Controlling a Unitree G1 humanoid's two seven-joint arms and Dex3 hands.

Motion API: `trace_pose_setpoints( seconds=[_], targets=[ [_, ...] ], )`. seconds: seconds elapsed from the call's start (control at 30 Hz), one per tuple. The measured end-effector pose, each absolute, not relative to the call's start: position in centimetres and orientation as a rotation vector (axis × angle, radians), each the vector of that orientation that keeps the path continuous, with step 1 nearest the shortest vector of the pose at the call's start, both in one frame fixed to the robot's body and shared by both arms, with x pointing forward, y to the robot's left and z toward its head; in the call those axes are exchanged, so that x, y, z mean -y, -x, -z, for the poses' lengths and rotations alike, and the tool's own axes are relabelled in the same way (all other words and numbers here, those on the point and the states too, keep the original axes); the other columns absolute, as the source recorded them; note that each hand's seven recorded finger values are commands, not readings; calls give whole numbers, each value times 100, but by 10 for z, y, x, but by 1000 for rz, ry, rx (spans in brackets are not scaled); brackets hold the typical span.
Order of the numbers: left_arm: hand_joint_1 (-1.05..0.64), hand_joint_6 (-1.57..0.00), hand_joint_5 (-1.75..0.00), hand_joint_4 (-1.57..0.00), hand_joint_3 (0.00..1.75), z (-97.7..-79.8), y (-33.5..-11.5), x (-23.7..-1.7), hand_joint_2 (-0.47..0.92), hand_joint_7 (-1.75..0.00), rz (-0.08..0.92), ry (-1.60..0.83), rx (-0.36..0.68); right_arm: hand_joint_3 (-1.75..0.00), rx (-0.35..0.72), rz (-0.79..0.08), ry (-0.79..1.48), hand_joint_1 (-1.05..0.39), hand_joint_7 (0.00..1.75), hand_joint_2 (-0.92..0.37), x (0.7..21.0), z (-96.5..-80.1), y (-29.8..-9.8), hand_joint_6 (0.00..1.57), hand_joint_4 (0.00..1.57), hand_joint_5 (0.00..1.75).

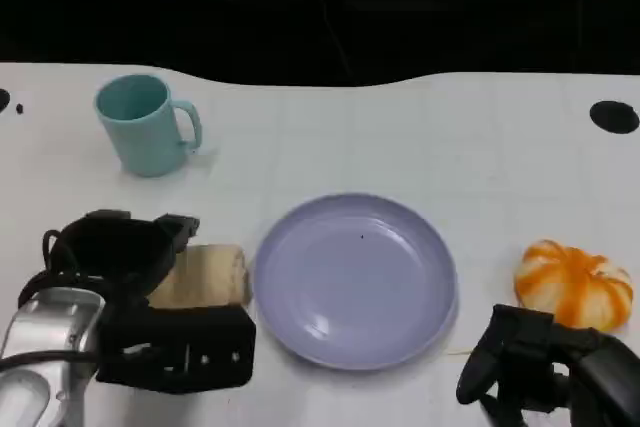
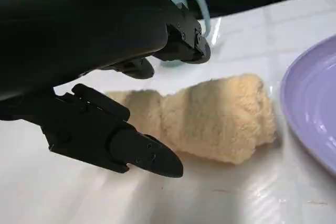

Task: Grasp the towel on the left side of the plate with the left hand and place it into the plate.

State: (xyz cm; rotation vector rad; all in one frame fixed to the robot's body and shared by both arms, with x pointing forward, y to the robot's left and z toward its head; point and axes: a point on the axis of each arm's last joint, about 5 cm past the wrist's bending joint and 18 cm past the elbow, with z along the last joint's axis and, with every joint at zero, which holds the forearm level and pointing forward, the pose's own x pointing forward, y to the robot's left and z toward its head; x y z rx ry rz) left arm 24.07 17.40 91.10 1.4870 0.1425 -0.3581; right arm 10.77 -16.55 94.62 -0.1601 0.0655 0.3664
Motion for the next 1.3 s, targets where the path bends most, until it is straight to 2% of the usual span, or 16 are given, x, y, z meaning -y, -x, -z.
trace_pose_setpoints(
  seconds=[0.13, 0.2, 0.23, 0.33, 0.4, 0.43, 0.5, 0.53, 0.57, 0.6, 0.63, 0.67, 0.77, 0.97, 1.17, 1.3],
  targets=[
    [-41, -33, -15, -39, 2, -902, -245, -177, 91, -1, 372, -1478, -181, -106, -68, -365, 158, -3, 140, -61, 166, -947, -107, 65, 71, 175],
    [-35, -35, -20, -55, 7, -898, -246, -176, 92, -1, 389, -1473, -175, -106, -69, -364, 157, -4, 140, -60, 167, -947, -107, 65, 71, 175],
    [-31, -39, -33, -65, 10, -896, -246, -176, 92, -1, 399, -1472, -169, -106, -68, -365, 156, -5, 139, -60, 167, -947, -107, 65, 71, 174],
    [-24, -55, -129, -53, 24, -893, -247, -182, 92, -1, 418, -1444, -124, -104, -67, -365, 165, -6, 139, -60, 169, -948, -107, 65, 72, 174],
    [-21, -61, -148, -48, 28, -889, -247, -187, 92, -3, 407, -1397, -98, -104, -69, -364, 173, -6, 139, -60, 170, -948, -106, 65, 72, 174],
    [-20, -64, -152, -48, 28, -886, -247, -189, 92, -4, 403, -1365, -97, -104, -70, -365, 175, -7, 138, -60, 171, -948, -106, 65, 71, 173],
    [-18, -89, -133, -60, 27, -882, -247, -193, 92, -10, 393, -1320, -92, -105, -71, -363, 175, -6, 138, -60, 171, -948, -106, 66, 72, 173],
    [-16, -107, -135, -70, 27, -881, -248, -194, 92, -15, 385, -1307, -85, -105, -71, -362, 175, -6, 139, -60, 172, -947, -107, 66, 72, 173],
    [-16, -115, -147, -73, 30, -879, -248, -195, 92, -23, 375, -1300, -72, -105, -71, -362, 175, -7, 139, -60, 172, -947, -107, 66, 72, 173],
    [-16, -113, -158, -74, 34, -876, -248, -197, 90, -43, 361, -1294, -55, -106, -71, -362, 174, -7, 139, -60, 172, -947, -107, 66, 72, 173],
    [-17, -103, -166, -75, 42, -874, -247, -198, 86, -76, 345, -1291, -37, -106, -67, -362, 174, -7, 139, -60, 172, -947, -107, 66, 72, 174],
    [-17, -85, -171, -80, 57, -871, -247, -199, 79, -124, 329, -1288, -20, -106, -64, -362, 174, -7, 139, -60, 172, -947, -107, 66, 72, 174],
    [-20, -65, -174, -85, 73, -866, -245, -202, 71, -168, 264, -1280, 29, -106, -61, -362, 174, -8, 139, -59, 172, -946, -107, 65, 72, 174],
    [-19, -58, -175, -85, 67, -875, -248, -200, 72, -175, 116, -1272, 77, -103, -51, -364, 175, -8, 138, -61, 172, -946, -108, 65, 72, 173],
    [-17, -66, -175, -90, 103, -894, -250, -194, 54, -175, -64, -1139, 86, -101, -52, -363, 177, -9, 138, -61, 172, -946, -108, 66, 73, 171],
    [-17, -69, -175, -93, 112, -901, -248, -192, 48, -175, -136, -1079, 97, -100, -52, -364, 177, -9, 137, -62, 172, -946, -108, 66, 73, 171]
  ],
)
